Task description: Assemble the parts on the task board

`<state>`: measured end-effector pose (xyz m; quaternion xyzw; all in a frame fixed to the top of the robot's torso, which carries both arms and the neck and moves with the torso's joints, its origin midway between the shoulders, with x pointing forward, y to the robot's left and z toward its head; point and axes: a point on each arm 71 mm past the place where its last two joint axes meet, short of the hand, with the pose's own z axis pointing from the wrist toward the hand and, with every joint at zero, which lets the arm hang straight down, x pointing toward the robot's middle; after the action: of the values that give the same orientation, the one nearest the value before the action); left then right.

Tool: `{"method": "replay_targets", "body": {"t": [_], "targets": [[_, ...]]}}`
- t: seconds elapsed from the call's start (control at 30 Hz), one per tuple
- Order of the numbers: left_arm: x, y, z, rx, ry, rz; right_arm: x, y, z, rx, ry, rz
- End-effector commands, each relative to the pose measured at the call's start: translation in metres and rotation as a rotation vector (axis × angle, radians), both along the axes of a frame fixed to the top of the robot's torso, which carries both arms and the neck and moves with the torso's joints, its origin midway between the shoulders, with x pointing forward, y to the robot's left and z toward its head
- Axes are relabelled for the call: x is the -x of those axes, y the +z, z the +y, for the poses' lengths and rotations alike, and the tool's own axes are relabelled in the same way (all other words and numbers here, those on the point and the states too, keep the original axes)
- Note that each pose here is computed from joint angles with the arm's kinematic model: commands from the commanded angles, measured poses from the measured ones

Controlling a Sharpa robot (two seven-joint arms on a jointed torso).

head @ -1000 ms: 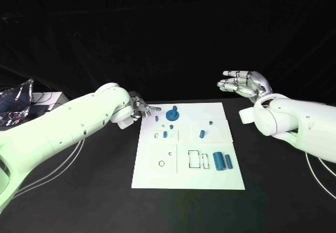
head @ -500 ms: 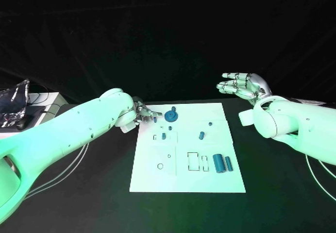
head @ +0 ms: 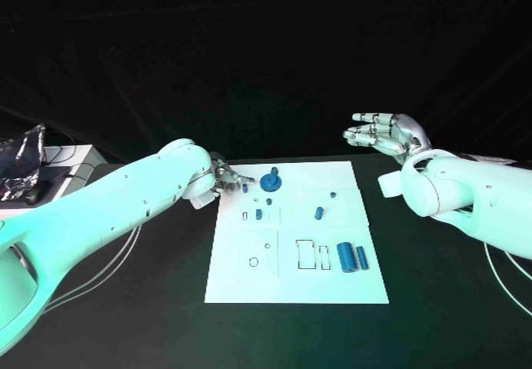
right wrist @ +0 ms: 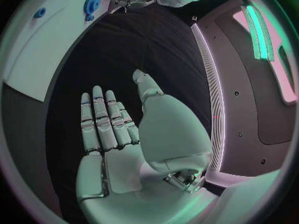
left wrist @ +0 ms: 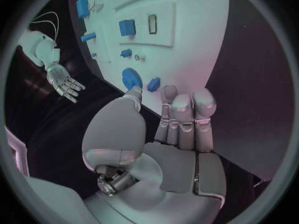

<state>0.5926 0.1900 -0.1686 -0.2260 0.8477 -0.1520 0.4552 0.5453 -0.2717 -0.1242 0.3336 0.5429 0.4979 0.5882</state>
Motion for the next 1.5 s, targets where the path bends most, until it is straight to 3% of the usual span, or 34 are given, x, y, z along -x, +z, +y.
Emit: {"method": "replay_targets", "body": {"t": [0.03,1.5], "targets": [[0.0,-0.0002,-0.0009,-0.005,-0.016,0.011,0.0004,0.0014,0.0008,0.001,0.01,-0.011],[0.002,-0.0046,-0.0057,0.04,-0.048,0.054,-0.0003,0.0016,0.0003,0.002,0.008,-0.012]]}}
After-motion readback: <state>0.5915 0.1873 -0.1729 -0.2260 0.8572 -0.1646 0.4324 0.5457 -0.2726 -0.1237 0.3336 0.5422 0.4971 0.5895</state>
